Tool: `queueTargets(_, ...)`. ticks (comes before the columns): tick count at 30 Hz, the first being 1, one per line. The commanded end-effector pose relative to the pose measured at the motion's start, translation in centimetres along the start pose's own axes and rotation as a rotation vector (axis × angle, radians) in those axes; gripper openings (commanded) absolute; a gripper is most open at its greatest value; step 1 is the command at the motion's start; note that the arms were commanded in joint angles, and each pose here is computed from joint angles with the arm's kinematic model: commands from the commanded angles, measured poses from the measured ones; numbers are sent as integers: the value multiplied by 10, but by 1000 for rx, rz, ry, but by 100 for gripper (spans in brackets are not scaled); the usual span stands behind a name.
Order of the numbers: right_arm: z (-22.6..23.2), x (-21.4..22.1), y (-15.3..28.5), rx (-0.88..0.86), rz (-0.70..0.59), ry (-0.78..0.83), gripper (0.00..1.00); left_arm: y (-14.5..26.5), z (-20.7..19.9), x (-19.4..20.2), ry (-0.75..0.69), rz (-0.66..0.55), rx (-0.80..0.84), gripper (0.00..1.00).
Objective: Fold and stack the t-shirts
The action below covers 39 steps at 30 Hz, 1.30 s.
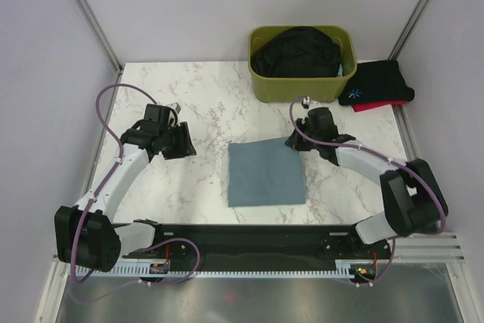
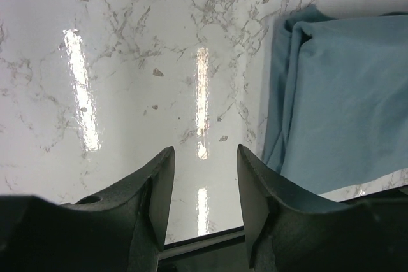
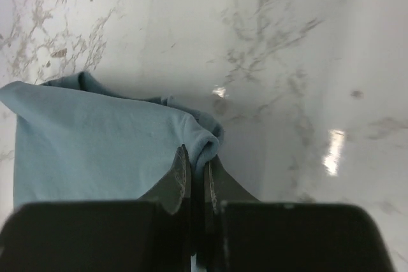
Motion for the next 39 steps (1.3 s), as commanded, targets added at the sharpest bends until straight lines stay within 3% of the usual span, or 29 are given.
queueTargets(1, -23, -27, 47, 324, -46, 121, 0, 6, -6, -6, -58, -38, 58, 51)
queueTargets(7, -51, -60, 91, 638, -138, 188, 0, 6, -10, -4, -62, -30, 78, 50)
queueTargets(11, -70, -89, 126, 942, -208, 228, 0, 6, -13, 0, -74, -22, 92, 50)
queueTargets(15, -93, -112, 154, 1088, -325, 253, 0, 5, -17, 3, -94, -9, 101, 50)
queueTargets(25, -156, -154, 173, 1124, -535, 262, 0, 2, -22, 8, -117, 13, 112, 50)
queueTargets(28, -165, -171, 163, 1132, -555, 335, 0, 2, -22, 9, -118, 18, 116, 50)
queueTargets(32, -194, -196, 162, 1152, -575, 338, 0, 1, -23, 9, -117, 25, 115, 50)
queueTargets(39, -204, -230, 159, 1120, -670, 376, 0, -3, -22, 10, -118, 37, 109, 50)
Point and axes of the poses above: each gripper's point midway between its finger pads, its own y axis back along the fingers, its own z axis along the line the jaws close on, x = y × z, the point moved 8 cm from there along y, back along the fingers, and after that the axes turned 13 degrees about y, right-handed, at the moved point
